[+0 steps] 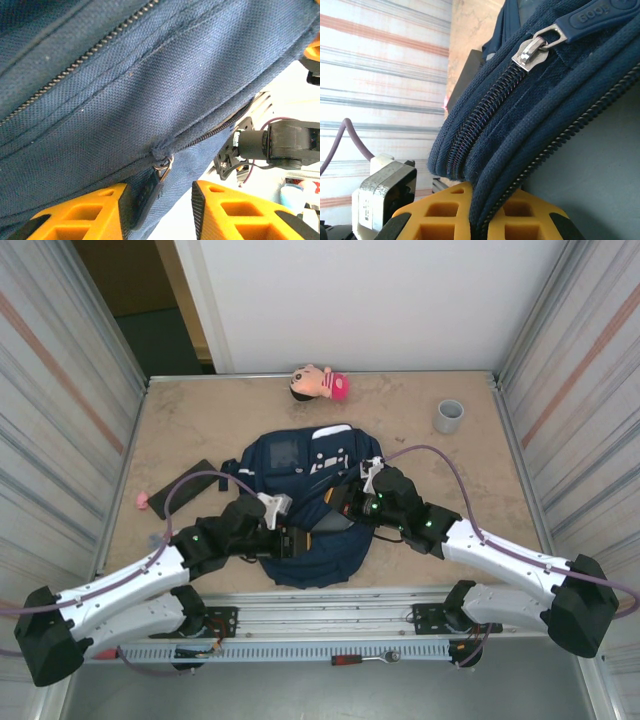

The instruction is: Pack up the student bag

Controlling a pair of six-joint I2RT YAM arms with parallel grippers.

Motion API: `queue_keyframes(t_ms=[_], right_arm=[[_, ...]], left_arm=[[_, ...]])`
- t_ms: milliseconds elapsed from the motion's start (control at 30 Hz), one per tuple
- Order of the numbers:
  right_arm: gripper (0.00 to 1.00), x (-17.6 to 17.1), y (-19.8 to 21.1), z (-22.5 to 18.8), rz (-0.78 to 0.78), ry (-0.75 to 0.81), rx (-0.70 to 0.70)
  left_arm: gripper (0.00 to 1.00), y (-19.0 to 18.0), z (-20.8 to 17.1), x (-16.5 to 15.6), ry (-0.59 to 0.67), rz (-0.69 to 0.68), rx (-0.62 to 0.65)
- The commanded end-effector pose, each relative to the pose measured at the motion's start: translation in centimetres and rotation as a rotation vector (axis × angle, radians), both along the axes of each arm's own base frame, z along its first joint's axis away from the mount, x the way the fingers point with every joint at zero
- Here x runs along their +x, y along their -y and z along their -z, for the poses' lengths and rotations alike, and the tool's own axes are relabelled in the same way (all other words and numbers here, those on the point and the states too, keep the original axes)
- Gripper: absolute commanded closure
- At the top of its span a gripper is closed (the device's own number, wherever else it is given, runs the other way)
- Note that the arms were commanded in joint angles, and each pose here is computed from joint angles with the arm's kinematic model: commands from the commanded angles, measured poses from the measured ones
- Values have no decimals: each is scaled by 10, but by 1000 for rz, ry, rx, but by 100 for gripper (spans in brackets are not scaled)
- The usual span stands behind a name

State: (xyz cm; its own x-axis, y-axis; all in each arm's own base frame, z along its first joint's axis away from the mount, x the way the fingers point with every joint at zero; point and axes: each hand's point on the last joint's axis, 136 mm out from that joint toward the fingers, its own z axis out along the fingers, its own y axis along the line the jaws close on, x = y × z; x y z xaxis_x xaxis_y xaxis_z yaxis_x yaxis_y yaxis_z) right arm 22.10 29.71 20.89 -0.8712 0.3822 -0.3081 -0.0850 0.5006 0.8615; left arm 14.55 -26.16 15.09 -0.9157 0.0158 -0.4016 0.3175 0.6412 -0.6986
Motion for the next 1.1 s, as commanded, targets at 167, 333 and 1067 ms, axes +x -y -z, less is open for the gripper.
queue_keyframes(t_ms=[167,333,1067], right_arm=[[100,4,-5,-40,-13,105,65],[100,5,6,-43,-2,112,48],[46,-7,23,9,103,-120,86]], left_arm=[[77,-3,13,1,-30,-15,62],[95,-23,29,2,-52,-71,177],[100,0,-29,37,211,-85,24]])
